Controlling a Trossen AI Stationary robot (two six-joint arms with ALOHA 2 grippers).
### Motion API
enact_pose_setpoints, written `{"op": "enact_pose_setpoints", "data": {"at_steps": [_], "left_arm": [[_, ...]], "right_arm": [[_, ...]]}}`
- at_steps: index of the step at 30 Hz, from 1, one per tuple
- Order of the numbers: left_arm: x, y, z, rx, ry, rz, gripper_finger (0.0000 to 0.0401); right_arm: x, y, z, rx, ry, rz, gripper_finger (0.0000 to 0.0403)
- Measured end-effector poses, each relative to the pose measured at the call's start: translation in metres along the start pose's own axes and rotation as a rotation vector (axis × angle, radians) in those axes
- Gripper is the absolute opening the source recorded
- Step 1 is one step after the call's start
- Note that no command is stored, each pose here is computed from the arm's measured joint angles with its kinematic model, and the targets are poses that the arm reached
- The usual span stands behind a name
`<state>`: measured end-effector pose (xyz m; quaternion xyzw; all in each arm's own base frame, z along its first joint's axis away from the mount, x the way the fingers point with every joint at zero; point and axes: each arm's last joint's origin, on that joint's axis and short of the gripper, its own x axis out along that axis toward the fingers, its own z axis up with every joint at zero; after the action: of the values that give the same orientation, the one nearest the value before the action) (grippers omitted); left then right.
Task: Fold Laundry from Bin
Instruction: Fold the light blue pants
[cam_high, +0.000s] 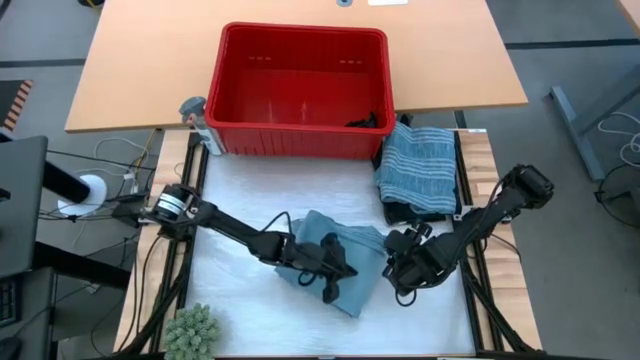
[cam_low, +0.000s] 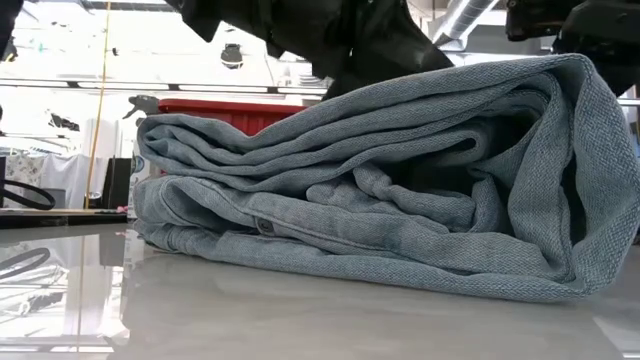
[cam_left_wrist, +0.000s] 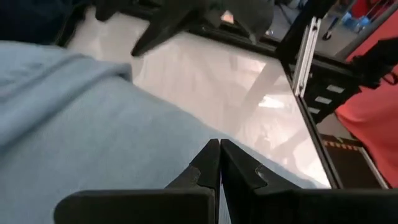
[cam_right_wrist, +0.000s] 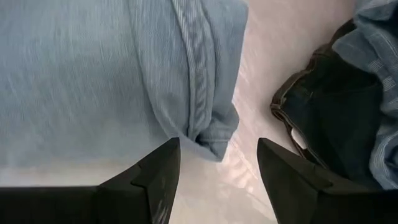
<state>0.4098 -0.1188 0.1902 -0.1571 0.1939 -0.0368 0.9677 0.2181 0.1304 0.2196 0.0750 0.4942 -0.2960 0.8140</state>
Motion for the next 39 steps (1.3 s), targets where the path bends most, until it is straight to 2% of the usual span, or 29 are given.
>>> {"op": "enact_pose_setpoints", "data": {"at_steps": [5,13,20,27,34,37,39], "left_arm": [[0.0,0.002,-0.005,0.019,0.031,0.035,0.0],[0.0,0.004,-0.008,0.047,0.056,0.077,0.0],[0.0,0.004,-0.008,0.055,0.056,0.082,0.0],[0.0,0.004,-0.009,0.056,0.065,0.087,0.0],[0.0,0.005,-0.009,0.054,0.068,0.089,0.0],[0.0,0.005,-0.009,0.054,0.069,0.09,0.0],[0.0,0.004,-0.01,0.056,0.072,0.09,0.0]], "right_arm": [[-0.008,0.009,-0.006,-0.044,-0.056,0.061,0.024],[0.008,0.005,-0.011,-0.057,-0.096,0.023,0.024],[0.012,0.012,-0.003,-0.057,-0.114,0.107,0.024],[0.014,0.007,-0.003,-0.067,-0.091,0.07,0.0232],[0.028,0.001,-0.004,-0.048,-0.055,0.049,0.0183],[0.033,-0.001,-0.002,-0.03,-0.021,0.059,0.0139],[0.033,-0.001,-0.001,-0.026,-0.007,0.068,0.0094]]}}
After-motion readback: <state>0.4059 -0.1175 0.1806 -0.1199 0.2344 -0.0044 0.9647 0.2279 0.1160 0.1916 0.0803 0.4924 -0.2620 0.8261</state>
